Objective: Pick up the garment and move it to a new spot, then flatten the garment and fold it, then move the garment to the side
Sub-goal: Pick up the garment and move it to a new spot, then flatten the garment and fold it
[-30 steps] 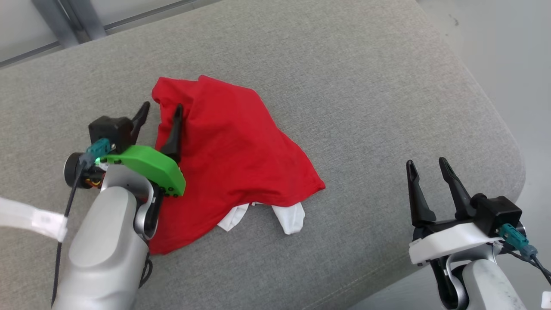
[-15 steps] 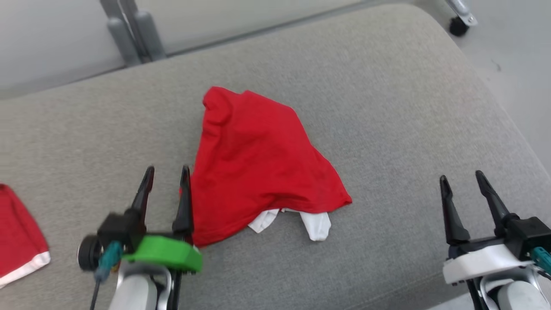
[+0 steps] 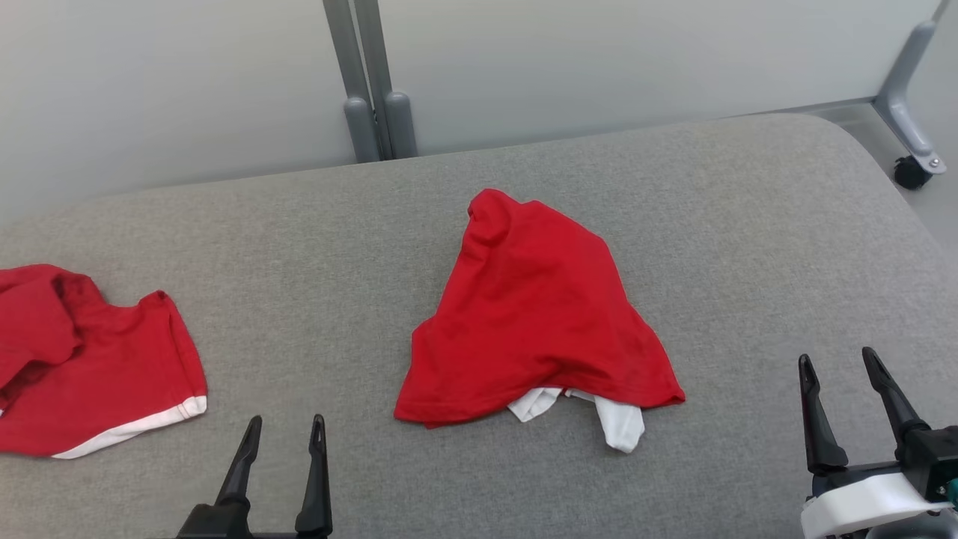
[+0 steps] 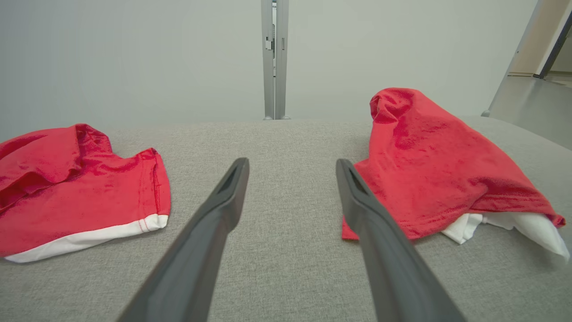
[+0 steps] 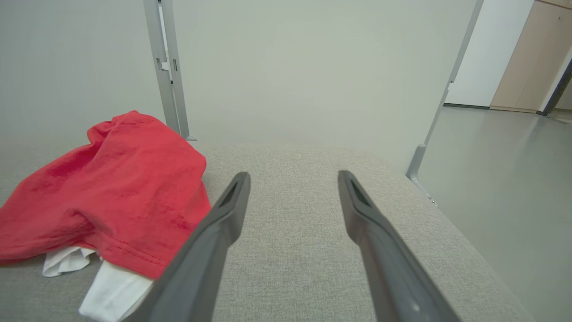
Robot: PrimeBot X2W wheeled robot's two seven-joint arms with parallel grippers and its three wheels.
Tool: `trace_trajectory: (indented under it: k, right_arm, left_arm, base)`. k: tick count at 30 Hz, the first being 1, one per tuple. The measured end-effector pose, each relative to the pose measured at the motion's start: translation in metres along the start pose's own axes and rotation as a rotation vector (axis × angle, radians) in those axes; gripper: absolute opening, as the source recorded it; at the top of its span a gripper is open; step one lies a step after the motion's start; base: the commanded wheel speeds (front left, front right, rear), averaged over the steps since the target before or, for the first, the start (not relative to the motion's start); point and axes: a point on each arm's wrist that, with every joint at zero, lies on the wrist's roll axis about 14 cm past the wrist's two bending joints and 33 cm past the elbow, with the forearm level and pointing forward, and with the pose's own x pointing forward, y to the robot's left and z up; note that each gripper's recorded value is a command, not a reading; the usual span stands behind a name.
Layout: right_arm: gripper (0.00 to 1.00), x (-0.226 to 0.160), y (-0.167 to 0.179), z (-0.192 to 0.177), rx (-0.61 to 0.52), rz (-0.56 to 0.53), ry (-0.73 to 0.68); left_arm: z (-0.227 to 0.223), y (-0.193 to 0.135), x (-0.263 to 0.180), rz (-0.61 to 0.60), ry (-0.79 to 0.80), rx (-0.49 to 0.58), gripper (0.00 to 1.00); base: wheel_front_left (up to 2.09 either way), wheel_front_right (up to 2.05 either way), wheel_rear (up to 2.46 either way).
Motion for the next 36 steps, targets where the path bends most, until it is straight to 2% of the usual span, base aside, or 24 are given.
trace_trajectory:
  k: [6,19,36]
  right_arm:
    - [1.0,0.004,0.022,-0.002,0.017,0.061,0.001]
    - [1.0,0.01,0.041,-0.005,0.028,0.118,0.008]
    - [1.0,0.01,0.042,-0.008,0.028,0.125,0.019]
  left_arm:
    - [0.008,0.025,-0.014,0.09,-0.026,0.008,1.0]
    - [0.001,0.049,-0.033,0.187,-0.007,-0.005,1.0]
    - [-0.005,0.052,-0.036,0.192,0.013,-0.017,1.0]
  base:
    - [0.0,0.0,0.0]
    - [0.0,0.0,0.0]
    - [0.0,0.0,0.0]
